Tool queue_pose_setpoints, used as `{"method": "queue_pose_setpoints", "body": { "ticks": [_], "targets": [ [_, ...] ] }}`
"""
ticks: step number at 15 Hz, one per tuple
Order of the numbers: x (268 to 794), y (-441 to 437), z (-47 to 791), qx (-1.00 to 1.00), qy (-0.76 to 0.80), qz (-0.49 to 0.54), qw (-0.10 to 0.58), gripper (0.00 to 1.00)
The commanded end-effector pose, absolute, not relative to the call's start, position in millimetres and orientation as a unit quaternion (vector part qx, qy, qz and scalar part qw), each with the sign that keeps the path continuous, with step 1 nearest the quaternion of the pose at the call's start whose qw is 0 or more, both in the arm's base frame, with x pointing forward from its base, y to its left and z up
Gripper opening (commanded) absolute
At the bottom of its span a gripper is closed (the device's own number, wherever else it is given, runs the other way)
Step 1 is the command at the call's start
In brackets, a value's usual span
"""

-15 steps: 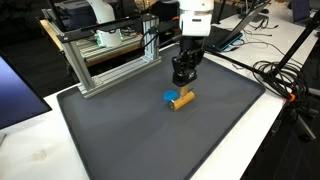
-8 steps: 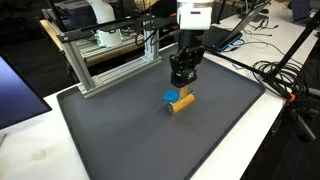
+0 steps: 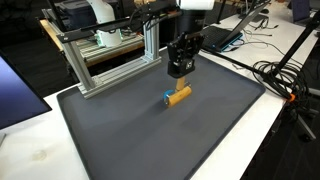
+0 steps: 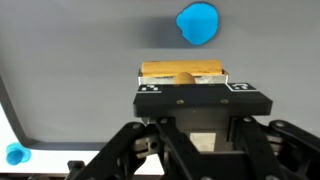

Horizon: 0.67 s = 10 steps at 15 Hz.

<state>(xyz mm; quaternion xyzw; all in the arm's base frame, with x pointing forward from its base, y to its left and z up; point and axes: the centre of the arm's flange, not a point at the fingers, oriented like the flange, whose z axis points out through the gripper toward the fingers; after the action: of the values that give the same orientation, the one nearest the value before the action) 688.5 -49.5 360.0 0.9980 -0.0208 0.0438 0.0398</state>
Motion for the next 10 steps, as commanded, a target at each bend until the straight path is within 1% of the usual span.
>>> {"method": "queue_pose_setpoints", "body": {
  "ticks": [1,10],
  "targets": [
    [679.3,-48.9,370.7,0.999,-0.001,0.026,0.045,0.22],
    [664.7,-31.4,338.1,0.999,0.011,-0.013,0.036,0.22]
  ]
}}
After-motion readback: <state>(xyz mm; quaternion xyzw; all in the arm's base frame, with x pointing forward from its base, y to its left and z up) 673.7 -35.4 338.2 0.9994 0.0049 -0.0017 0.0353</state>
